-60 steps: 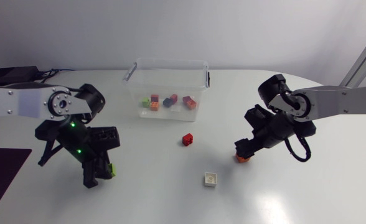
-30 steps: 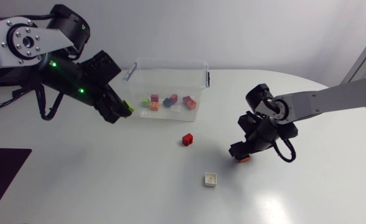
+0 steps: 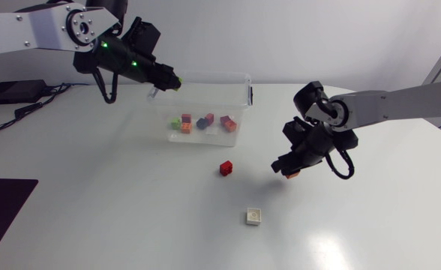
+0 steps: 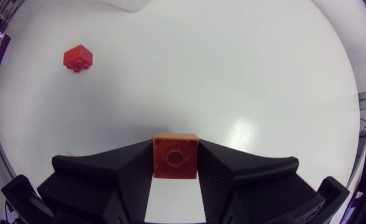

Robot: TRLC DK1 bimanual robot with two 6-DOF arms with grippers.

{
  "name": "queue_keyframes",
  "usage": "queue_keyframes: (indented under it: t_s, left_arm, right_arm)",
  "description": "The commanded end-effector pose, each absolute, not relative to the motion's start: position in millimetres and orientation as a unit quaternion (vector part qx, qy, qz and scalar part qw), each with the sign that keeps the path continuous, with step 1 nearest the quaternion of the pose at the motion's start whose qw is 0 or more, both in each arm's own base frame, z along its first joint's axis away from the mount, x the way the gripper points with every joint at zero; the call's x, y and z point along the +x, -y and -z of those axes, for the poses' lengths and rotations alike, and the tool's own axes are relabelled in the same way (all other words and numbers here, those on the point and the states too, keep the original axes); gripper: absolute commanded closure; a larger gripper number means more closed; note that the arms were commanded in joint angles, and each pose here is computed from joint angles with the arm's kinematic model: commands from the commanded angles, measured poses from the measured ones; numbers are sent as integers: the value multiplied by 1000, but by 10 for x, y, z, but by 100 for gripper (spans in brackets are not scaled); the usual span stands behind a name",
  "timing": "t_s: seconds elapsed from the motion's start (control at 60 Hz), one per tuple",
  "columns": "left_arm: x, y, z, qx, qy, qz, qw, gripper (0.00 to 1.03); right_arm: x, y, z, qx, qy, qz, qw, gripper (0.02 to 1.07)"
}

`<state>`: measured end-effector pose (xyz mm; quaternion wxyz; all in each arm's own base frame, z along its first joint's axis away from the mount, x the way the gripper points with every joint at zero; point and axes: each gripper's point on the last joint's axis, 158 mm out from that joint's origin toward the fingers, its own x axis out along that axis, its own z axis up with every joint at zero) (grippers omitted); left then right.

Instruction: Place the duplo bricks in the container

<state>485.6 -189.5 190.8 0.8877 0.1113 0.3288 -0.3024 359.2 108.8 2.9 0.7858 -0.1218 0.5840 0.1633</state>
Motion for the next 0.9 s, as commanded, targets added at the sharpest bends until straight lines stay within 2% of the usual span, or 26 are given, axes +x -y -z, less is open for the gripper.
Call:
queue_keyframes:
  t_s: [0.0,0.2,0.267,0.333,0.383,0.517,0.667,0.767,0.883]
  left_arm:
    - [5084,1980,-1910,86,-326,295,894,66]
    - [5471,2026,-1911,74,-305,272,910,63]
    - [5575,2011,-1833,73,-307,260,913,54]
    - [5674,1976,-1779,72,-304,245,918,36]
    - [5718,1960,-1782,67,-298,240,922,5]
    - [5747,1894,-1909,63,-275,227,932,4]
    - [5538,1704,-2375,64,-222,212,949,4]
    - [5266,1619,-2604,75,-207,213,952,4]
    - [4798,1662,-2584,109,-220,256,935,4]
  right_arm:
    - [3691,-1228,-278,-119,-564,-173,799,74]
    - [3913,-1529,-675,-128,-525,-196,818,74]
    - [3972,-1588,-776,-128,-516,-200,823,74]
    - [4052,-1653,-898,-127,-503,-204,830,74]
    - [4097,-1706,-980,-126,-494,-209,835,74]
    - [4248,-1814,-1214,-121,-468,-216,849,74]
    - [4443,-2009,-1415,-118,-439,-230,861,74]
    - [4575,-2143,-1489,-117,-418,-238,869,74]
    - [4754,-2307,-1578,-114,-392,-247,879,74]
